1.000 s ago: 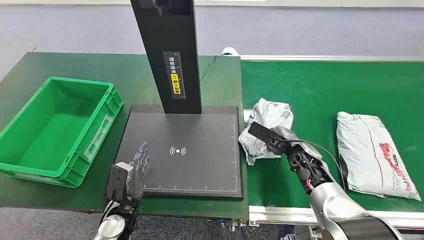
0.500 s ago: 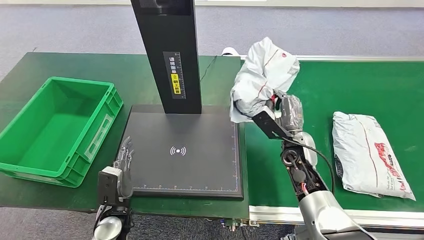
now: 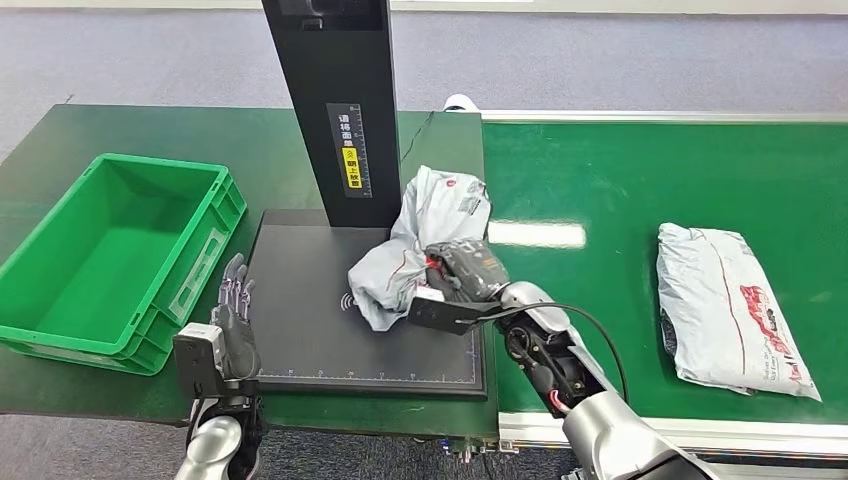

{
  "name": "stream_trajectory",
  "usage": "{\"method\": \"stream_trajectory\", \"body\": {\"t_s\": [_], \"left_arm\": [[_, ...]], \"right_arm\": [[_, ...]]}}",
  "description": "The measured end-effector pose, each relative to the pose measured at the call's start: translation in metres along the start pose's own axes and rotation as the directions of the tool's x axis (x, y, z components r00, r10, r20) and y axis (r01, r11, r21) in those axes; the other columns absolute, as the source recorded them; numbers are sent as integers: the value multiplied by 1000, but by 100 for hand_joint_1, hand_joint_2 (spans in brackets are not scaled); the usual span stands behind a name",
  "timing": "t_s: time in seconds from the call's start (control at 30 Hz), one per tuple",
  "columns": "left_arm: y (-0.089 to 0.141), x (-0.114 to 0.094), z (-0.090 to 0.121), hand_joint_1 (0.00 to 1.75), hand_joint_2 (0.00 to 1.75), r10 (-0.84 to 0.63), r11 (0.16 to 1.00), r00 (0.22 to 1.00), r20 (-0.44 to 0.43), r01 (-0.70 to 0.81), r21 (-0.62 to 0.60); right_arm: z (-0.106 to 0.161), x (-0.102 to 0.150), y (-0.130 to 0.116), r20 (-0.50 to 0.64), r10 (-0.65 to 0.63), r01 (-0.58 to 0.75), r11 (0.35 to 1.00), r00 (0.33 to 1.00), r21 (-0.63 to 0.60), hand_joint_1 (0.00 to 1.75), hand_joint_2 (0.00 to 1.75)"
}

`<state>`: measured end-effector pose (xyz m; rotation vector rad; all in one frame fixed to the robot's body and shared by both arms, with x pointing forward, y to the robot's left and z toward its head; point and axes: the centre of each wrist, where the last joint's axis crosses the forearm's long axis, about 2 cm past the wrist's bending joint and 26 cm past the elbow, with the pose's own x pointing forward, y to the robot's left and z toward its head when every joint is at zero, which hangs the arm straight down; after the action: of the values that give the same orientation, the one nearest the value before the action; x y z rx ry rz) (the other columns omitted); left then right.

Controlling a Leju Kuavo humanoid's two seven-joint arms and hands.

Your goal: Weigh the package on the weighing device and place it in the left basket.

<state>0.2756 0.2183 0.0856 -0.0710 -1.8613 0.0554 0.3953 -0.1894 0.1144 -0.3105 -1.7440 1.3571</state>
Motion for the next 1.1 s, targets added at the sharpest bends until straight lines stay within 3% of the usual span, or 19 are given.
{"method": "stream_trajectory", "body": {"t_s": [0.3, 0.5, 0.67, 1.0, 1.1], "left_arm": [[1, 0, 0, 0, 0, 0, 1000, 1000, -1, 0, 13], [2, 0, 0, 0, 0, 11, 1000, 1000, 0, -11, 27], [5, -1, 1, 0, 0, 25, 999, 1000, -2, -24, 31], [9, -1, 1, 0, 0, 20, 999, 1000, -2, -20, 29], [9, -1, 1, 0, 0, 21, 999, 1000, -4, -21, 30]], "right_arm": [[-7, 14, 18, 61, 4, -12, 992, 998, 124, 175, 175], [-11, 21, 24, 175, -123, 90, 979, 977, 183, 175, 175], [-16, 32, 26, 209, -37, 2, 986, 977, 164, 175, 175], [-21, 41, 25, 249, -6, -30, 990, 968, 140, 173, 175], [-22, 42, 24, 236, 22, -49, 993, 972, 109, 42, 175]]}}
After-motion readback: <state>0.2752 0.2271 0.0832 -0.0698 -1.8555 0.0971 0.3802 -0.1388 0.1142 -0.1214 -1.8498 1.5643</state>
